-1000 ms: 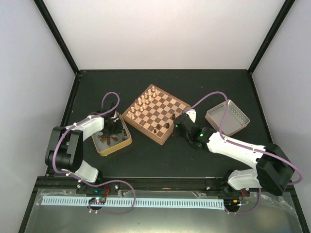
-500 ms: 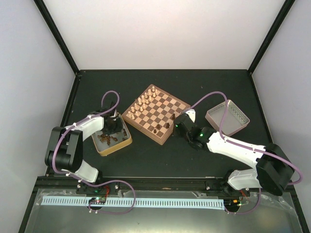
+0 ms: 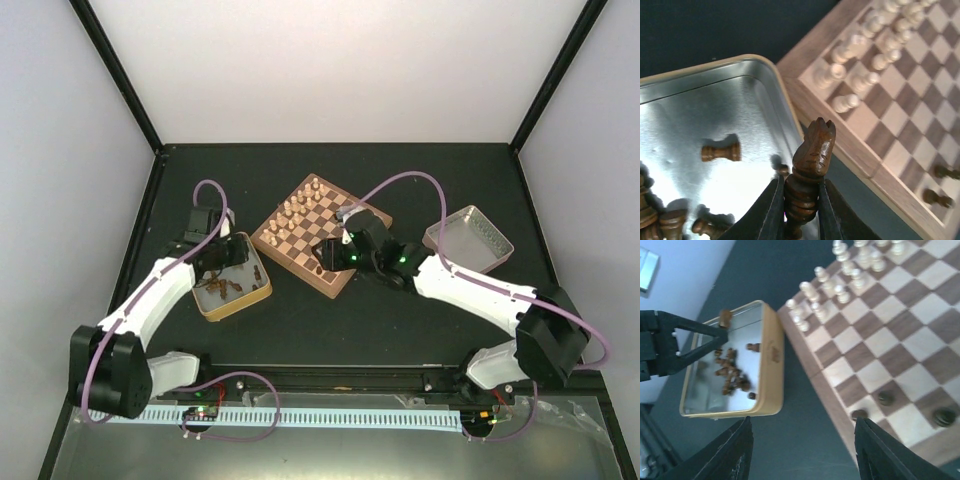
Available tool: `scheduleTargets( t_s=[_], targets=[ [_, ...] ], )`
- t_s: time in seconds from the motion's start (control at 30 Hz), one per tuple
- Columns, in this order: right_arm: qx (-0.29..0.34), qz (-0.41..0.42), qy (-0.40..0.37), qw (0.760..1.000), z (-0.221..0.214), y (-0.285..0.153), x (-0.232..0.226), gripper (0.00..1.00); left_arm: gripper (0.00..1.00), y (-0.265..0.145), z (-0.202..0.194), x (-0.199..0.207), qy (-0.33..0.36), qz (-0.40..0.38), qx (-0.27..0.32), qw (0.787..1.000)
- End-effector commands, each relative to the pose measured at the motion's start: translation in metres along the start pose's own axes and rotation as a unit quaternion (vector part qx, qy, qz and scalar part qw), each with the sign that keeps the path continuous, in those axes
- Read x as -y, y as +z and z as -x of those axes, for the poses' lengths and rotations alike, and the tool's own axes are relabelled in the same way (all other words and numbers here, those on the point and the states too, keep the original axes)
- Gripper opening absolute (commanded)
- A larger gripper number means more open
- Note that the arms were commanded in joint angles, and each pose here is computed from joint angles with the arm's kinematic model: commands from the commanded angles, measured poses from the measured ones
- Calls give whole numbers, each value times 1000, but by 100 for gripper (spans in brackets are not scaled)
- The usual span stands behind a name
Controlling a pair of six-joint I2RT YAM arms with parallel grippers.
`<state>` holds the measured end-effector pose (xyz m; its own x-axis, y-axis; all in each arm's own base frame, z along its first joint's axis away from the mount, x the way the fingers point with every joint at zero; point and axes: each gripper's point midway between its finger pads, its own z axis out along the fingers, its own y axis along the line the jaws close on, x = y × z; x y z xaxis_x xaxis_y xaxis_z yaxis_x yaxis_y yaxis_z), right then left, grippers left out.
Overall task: Set up the chess pieces on the board
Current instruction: Pick up the chess piece from the storage box.
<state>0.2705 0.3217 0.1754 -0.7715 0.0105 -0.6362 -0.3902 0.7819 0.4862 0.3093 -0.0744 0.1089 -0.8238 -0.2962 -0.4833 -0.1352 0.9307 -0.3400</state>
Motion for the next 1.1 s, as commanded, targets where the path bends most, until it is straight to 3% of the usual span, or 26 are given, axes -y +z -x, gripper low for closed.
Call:
scheduleTargets(
  t_s=[0.0,0.13,0.27,0.53,0.8,1.07],
  targets=[
    [-13,89,-14,996,15,-6,-43,56,10,-24,3,46,36,-124,17,992],
    [-22,129,5,991,29,-10,-53,56,10,-52,3,94,70,-248,33,966],
    [-35,168,17,985,43,-19,-59,64,11,-81,2,139,134,-339,62,929],
    [-40,189,-4,981,56,-48,-58,67,11,-109,-12,192,244,-400,77,880],
    [-70,207,-11,976,45,-55,-61,63,11,-120,-22,213,296,-419,78,855],
    [-71,239,4,968,45,-59,-70,50,11,-119,-29,215,308,-418,70,852]
  ],
)
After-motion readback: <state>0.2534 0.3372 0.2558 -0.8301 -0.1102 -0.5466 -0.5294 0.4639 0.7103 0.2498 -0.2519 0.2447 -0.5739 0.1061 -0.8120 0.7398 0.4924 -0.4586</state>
